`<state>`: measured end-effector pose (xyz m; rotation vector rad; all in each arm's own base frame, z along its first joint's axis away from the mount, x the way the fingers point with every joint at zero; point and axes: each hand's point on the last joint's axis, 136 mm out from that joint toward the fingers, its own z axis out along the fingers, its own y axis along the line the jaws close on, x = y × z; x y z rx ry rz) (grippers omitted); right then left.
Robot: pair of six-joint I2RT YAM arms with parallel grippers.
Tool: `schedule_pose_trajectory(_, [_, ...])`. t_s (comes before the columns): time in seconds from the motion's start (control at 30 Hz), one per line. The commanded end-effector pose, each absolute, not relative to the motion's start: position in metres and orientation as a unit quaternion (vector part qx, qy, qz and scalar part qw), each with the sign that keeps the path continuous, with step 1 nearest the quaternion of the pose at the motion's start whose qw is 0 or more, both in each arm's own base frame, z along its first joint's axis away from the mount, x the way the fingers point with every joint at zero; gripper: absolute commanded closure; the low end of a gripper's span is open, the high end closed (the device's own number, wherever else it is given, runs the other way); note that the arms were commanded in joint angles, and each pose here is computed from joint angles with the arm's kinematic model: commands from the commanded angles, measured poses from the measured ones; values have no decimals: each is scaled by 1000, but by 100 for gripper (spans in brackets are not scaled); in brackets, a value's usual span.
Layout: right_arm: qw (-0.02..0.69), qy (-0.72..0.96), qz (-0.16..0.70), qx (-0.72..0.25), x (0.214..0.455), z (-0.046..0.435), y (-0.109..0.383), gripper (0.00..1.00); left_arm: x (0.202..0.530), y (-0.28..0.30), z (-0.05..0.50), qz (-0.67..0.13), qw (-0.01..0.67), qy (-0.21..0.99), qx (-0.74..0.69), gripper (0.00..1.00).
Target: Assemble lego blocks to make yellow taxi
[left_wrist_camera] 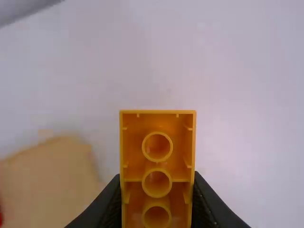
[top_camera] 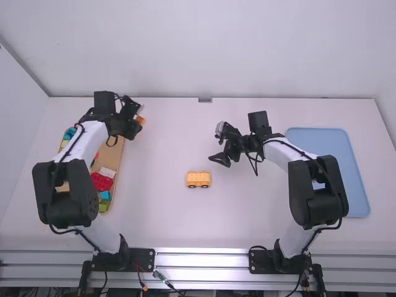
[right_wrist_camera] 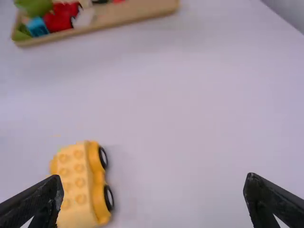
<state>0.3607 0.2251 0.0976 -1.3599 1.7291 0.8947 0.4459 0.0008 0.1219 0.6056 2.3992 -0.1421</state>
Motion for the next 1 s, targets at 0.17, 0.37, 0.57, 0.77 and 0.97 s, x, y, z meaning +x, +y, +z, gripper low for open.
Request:
schedule_pose_trajectory(0.17, [429, 542, 473, -546, 329, 148, 243, 1, 392, -126, 164, -246, 431, 775, 392, 98])
schedule_pose_trajectory(0.37, [440, 459, 548, -545, 307, 177, 242, 1, 350, -183, 169, -354, 455, 676, 459, 98])
schedule_pose_trajectory(0.57, [411, 455, 576, -540, 301, 189, 253, 1, 312, -218, 187, -429, 476, 567, 517, 98])
schedule_pose_trajectory(0.77, [374, 484, 599, -517, 301, 198, 261, 14, 297, -236, 191, -445, 481, 533, 535, 98])
schedule_pose_trajectory(0.97, [374, 479, 600, -520, 300, 199, 261, 37, 299, -236, 195, -445, 491, 529, 530, 98])
